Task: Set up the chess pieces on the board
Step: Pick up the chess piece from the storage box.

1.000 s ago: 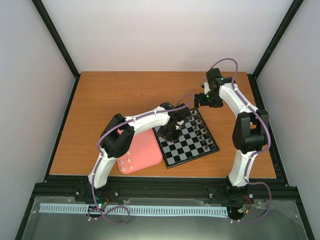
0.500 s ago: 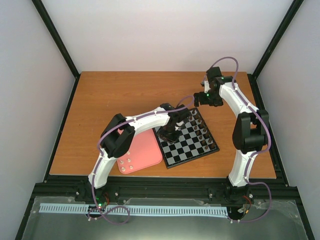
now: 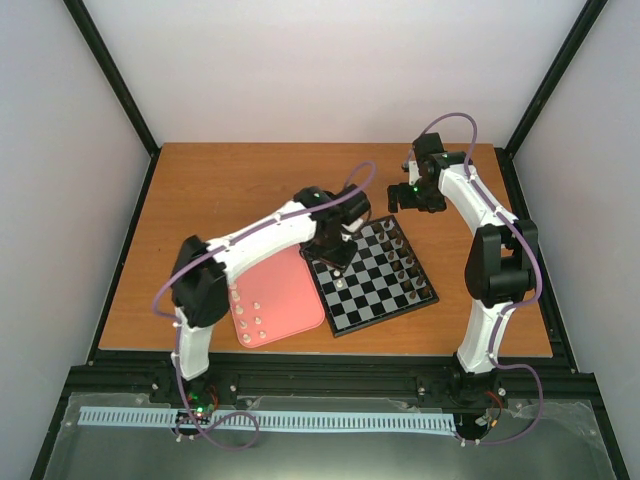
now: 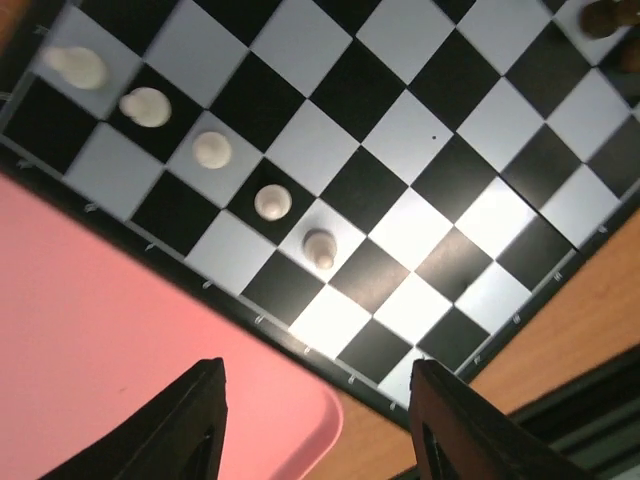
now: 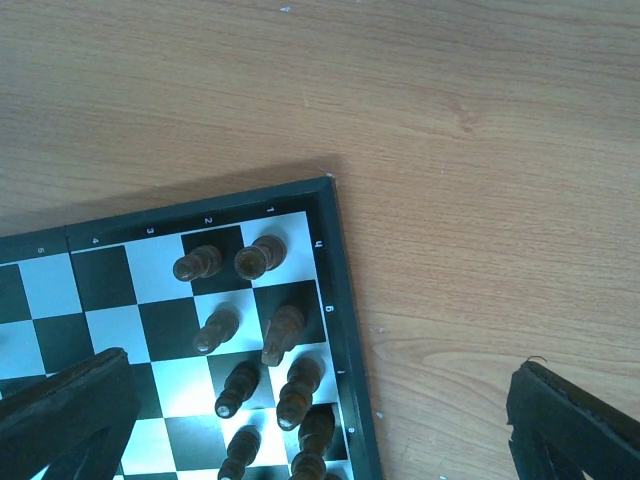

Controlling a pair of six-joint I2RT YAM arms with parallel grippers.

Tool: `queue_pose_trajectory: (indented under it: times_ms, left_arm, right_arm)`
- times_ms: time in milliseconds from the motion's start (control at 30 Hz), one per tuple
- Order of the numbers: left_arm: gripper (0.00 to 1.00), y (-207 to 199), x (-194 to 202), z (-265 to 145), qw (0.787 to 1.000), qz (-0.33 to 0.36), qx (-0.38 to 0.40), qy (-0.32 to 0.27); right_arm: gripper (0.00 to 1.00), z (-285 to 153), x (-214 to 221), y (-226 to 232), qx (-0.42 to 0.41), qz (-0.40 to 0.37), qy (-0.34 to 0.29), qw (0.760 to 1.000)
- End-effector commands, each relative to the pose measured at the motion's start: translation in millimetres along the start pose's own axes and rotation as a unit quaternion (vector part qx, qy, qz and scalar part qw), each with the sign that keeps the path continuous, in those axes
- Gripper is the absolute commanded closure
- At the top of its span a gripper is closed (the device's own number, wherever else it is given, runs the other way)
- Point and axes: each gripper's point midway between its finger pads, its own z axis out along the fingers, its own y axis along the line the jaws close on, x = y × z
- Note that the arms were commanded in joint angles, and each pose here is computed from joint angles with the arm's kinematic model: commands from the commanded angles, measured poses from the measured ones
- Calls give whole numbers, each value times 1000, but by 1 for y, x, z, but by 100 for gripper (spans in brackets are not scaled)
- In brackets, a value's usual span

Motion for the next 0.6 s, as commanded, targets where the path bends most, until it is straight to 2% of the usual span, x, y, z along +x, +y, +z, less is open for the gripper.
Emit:
queue_pose_trajectory:
  times_ms: [0, 100, 133, 267, 367, 567]
  left_arm:
    - [46, 30, 11, -48, 998, -46, -7, -34]
    - [45, 71, 35, -43, 993, -117, -23, -21]
    - [41, 84, 46, -39, 989, -144, -24, -10]
    - [39, 127, 91, -20, 968, -250, -11, 20]
    - [39, 140, 110, -10, 959, -282, -9, 24]
    - [42, 139, 135, 23, 948, -312, -1, 59]
  right_arm:
    - [0, -11, -7, -2, 1, -3, -14, 1000]
    - [0, -10, -7, -1, -2, -2, -14, 1000]
    - [0, -10, -6, 0, -4, -1, -13, 1000]
    - [0, -5, -4, 0, -5, -1, -7, 1000]
    - [0, -3, -3, 0, -6, -1, -4, 1000]
    - [0, 1, -2, 1, -11, -2, 2, 1000]
